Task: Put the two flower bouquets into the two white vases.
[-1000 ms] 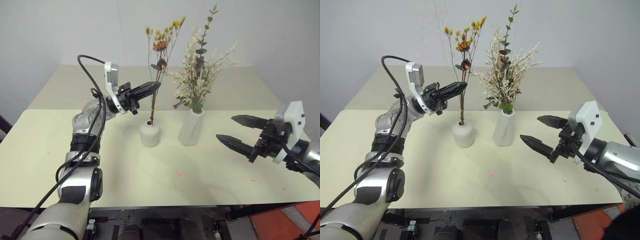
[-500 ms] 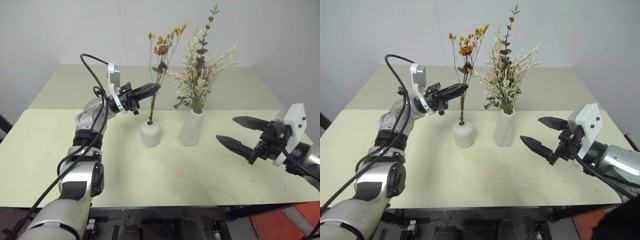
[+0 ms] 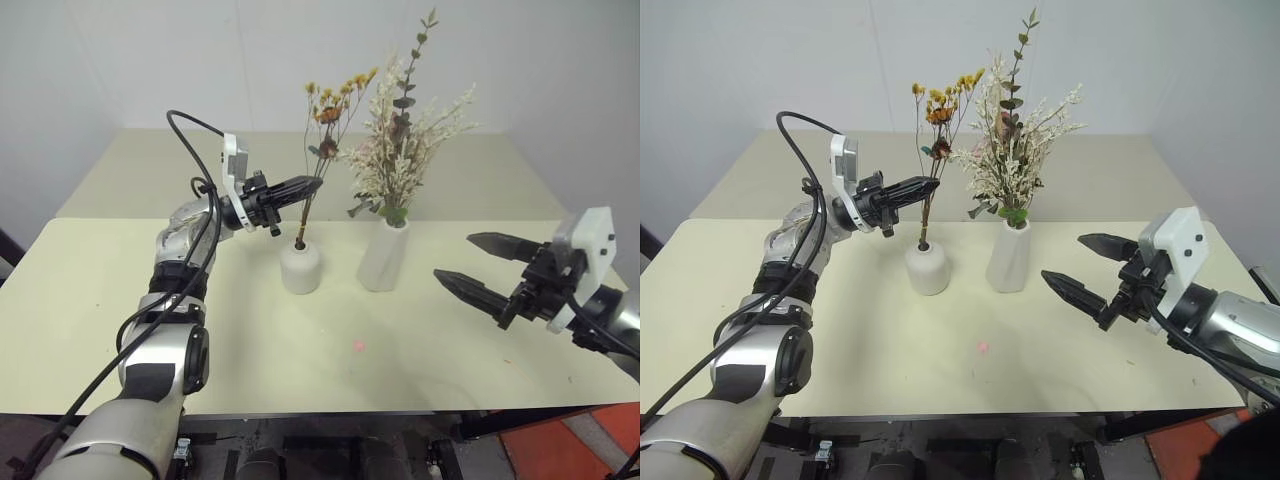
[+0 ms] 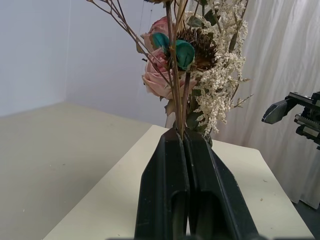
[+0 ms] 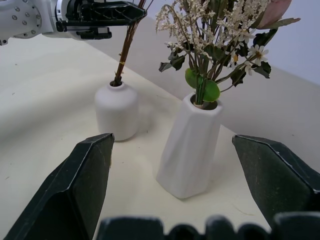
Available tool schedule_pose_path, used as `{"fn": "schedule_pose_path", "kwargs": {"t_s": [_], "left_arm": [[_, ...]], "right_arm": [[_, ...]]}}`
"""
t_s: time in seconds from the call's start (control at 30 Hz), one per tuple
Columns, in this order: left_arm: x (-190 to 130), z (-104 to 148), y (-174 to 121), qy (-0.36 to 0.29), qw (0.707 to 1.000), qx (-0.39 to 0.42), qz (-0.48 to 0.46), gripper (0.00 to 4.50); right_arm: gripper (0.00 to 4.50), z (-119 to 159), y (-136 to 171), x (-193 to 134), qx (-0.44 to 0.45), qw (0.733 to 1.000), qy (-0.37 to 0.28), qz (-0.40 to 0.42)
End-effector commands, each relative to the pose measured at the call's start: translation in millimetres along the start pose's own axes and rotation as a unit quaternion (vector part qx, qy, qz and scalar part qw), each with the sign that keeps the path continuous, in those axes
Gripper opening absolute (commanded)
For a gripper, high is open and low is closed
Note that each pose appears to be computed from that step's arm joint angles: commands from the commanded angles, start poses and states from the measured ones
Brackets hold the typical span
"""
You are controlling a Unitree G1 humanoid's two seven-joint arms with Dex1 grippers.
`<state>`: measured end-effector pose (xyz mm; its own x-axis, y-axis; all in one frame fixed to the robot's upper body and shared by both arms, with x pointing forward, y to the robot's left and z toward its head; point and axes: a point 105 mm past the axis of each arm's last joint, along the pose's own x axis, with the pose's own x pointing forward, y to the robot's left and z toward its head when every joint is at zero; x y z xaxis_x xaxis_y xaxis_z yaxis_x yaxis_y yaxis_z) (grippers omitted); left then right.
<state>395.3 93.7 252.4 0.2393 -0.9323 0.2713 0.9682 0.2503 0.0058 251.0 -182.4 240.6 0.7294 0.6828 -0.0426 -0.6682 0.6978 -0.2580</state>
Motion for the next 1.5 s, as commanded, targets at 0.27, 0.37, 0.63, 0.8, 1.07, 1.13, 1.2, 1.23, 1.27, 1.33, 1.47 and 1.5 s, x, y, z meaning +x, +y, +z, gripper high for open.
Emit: {"fn": "schedule_pose_path", "kwargs": {"t_s": [0.27,0.37,0.63,0.8,1.07,1.13,1.2,1.23,1.27,1.33,1.47,1.5], "left_arm": [[-1.8,-1.3,-5.8,-0.006,1.0,0.004,-0.006,0.02],[0.7,0.9,-6.9,-0.014,1.0,0.004,-0.006,0.02],[2.0,6.8,-7.0,-0.017,1.0,0.01,-0.01,0.02],[0.0,9.2,-8.5,-0.019,1.0,0.012,-0.015,0.02],[-1.7,11.1,-9.1,-0.019,1.0,0.013,-0.018,0.02],[-1.7,10.5,-9.5,-0.018,1.0,0.013,-0.019,0.02],[-1.6,9.9,-9.6,-0.016,1.0,0.012,-0.02,0.02],[-1.6,9.5,-9.6,-0.015,1.0,0.012,-0.02,0.02],[-1.6,8.9,-9.6,-0.014,1.0,0.012,-0.02,0.02],[-2.3,4.9,-8.8,-0.005,1.0,0.013,-0.017,0.02],[-5.3,-8.1,-6.8,0.028,1.0,0.008,-0.01,0.02],[-5.4,-9.8,-6.5,0.033,0.999,0.008,-0.009,0.02]], "right_arm": [[4.5,10.7,-0.8,-2.9,-0.024,1.0,-0.01,-0.001],[4.5,10.8,-0.5,-2.0,-0.024,1.0,-0.012,0.0],[4.5,10.3,1.9,-1.1,-0.025,1.0,-0.014,0.001],[4.5,10.1,3.0,0.2,-0.024,1.0,-0.016,0.004],[4.5,9.6,4.8,2.4,-0.022,1.0,-0.019,0.008],[4.5,9.1,5.4,2.8,-0.021,1.0,-0.019,0.008],[4.5,8.9,5.7,2.9,-0.021,1.0,-0.019,0.008],[4.5,8.9,5.8,2.8,-0.021,1.0,-0.019,0.008],[4.5,8.8,5.9,2.8,-0.021,1.0,-0.019,0.008],[4.5,8.4,6.1,2.7,-0.021,1.0,-0.019,0.007],[4.5,7.4,6.7,2.6,-0.021,1.0,-0.017,0.007],[4.5,7.6,6.4,2.6,-0.022,1.0,-0.017,0.006]]}}
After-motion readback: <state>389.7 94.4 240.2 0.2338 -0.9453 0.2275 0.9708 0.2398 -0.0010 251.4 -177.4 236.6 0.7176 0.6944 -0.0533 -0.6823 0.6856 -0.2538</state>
